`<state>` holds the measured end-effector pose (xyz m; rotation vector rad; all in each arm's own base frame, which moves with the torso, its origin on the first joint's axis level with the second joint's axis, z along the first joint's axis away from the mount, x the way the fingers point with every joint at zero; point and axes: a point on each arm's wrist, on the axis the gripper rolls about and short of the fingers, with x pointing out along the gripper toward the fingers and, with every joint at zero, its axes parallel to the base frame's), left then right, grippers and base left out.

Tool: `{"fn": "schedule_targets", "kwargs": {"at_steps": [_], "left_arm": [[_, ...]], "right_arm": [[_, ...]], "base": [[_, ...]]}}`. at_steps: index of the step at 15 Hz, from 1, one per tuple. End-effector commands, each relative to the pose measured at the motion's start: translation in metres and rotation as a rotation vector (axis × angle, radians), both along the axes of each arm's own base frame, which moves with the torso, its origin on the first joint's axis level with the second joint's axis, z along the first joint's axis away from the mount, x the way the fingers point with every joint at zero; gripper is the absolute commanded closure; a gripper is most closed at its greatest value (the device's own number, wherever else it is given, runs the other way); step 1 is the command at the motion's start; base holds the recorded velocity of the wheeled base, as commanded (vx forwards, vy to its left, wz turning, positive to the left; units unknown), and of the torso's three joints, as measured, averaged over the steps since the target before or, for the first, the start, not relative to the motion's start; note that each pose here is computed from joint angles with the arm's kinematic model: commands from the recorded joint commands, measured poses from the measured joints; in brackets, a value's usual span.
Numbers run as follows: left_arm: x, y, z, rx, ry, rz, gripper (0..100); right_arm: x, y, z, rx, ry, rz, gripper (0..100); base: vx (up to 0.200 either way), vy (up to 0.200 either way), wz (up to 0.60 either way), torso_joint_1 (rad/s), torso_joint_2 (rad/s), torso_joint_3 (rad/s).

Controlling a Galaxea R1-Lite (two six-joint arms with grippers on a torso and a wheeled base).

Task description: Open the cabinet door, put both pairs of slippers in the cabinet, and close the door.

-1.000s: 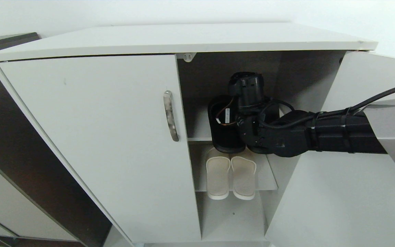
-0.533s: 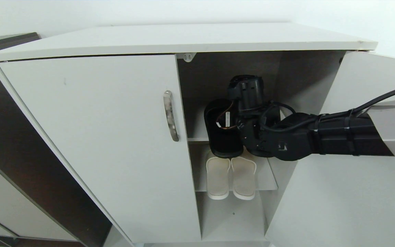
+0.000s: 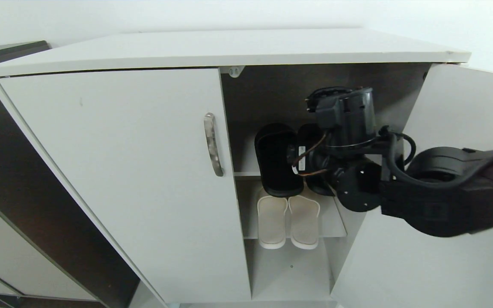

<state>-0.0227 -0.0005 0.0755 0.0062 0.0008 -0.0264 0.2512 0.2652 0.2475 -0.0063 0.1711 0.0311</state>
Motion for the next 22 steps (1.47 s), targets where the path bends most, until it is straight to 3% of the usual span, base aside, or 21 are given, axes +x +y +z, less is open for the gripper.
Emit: {"fn": "schedule_targets", "kwargs": {"at_steps": [1, 3, 4, 17, 22], "left_arm": [[0.000, 0.000, 0.000, 0.000, 0.001, 0.000, 100], [0.000, 0.000, 0.000, 0.002, 0.001, 0.000, 100], [0.000, 0.000, 0.000, 0.000, 0.001, 0.000, 100], [0.000, 0.000, 0.000, 0.002, 0.001, 0.000, 100], [0.000, 0.000, 0.000, 0.002, 0.001, 0.000, 100]], "right_arm": [[-0.041, -0.020, 0.016, 0.064, -0.047, 0.071, 0], [-0.058, -0.028, 0.007, 0.082, -0.053, 0.119, 0], [-0.066, -0.033, 0.006, 0.095, -0.057, 0.150, 100], [-0.075, -0.035, -0.004, 0.058, -0.027, 0.199, 100], [-0.076, -0.037, -0.010, 0.045, -0.015, 0.199, 100]], "base": [[0.000, 0.000, 0.00, 0.000, 0.00, 0.000], [0.000, 0.000, 0.00, 0.000, 0.00, 0.000], [0.000, 0.000, 0.00, 0.000, 0.00, 0.000], [0.000, 0.000, 0.00, 0.000, 0.00, 0.000], [-0.200, 0.000, 0.00, 0.002, 0.00, 0.001]]}}
